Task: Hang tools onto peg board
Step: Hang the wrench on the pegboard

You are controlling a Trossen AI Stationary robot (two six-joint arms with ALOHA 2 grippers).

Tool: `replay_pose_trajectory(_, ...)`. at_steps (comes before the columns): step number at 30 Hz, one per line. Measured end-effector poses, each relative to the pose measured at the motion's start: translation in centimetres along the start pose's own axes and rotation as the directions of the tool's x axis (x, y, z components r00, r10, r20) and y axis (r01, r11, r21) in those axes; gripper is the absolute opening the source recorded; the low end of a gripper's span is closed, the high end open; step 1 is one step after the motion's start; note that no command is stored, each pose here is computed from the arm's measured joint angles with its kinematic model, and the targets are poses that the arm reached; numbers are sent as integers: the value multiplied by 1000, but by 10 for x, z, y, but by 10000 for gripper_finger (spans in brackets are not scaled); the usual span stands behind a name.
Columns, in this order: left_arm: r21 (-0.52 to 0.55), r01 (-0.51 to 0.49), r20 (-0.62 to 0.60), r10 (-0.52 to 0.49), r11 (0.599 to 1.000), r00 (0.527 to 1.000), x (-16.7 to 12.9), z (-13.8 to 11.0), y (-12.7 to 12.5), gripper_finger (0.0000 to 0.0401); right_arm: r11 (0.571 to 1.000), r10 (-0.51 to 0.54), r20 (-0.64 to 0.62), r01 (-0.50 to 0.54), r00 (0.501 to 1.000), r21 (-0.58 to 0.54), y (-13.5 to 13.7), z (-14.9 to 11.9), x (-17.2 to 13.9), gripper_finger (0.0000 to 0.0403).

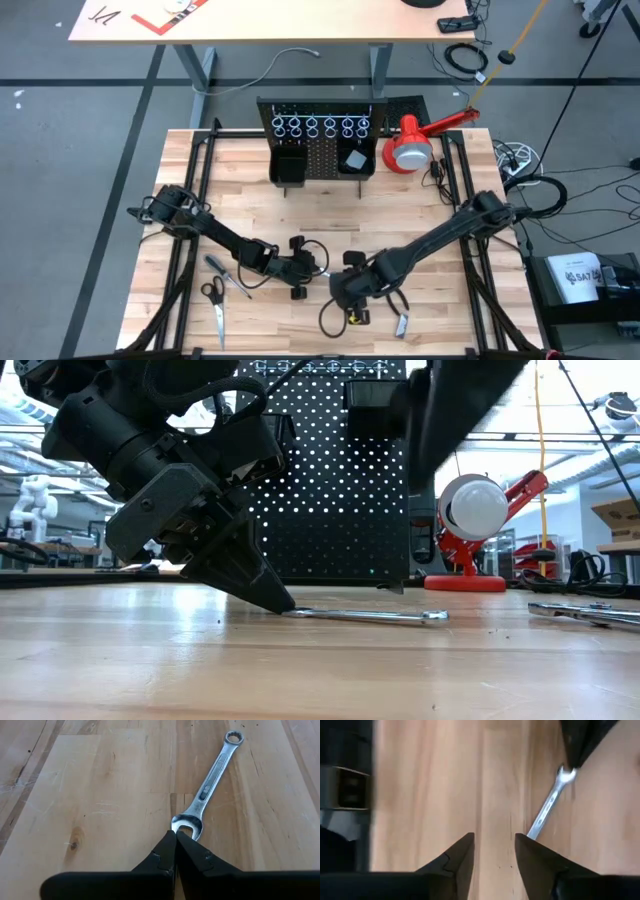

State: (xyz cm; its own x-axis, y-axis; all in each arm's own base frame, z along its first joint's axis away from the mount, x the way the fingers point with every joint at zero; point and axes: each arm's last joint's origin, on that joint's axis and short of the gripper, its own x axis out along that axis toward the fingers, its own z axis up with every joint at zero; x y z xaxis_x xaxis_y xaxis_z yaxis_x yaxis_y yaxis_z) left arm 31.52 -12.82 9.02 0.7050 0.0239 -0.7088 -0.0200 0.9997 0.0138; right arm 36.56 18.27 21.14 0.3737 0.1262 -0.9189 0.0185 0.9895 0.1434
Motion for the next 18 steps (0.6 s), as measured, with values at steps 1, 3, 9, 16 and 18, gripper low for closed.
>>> replay_pose_trajectory(1,0,0,0,0,1000,1000,0,0,0,17,1000,-16,-25,16,1000,12,-1,-2,8,150)
replay_pose_trajectory(3,0,0,0,0,1000,1000,0,0,0,17,999,-39,-66,41,997,33,-2,-5,23,157)
replay_pose_trajectory(9,0,0,0,0,1000,1000,0,0,0,17,992,-71,-128,83,989,90,-4,-11,50,156)
replay_pose_trajectory(16,2,0,0,0,1000,1000,0,0,0,17,975,-146,-131,165,981,147,-16,-9,56,154)
replay_pose_trajectory(18,2,0,0,0,1000,1000,0,0,0,17,970,-169,-137,189,976,155,-21,-8,56,154)
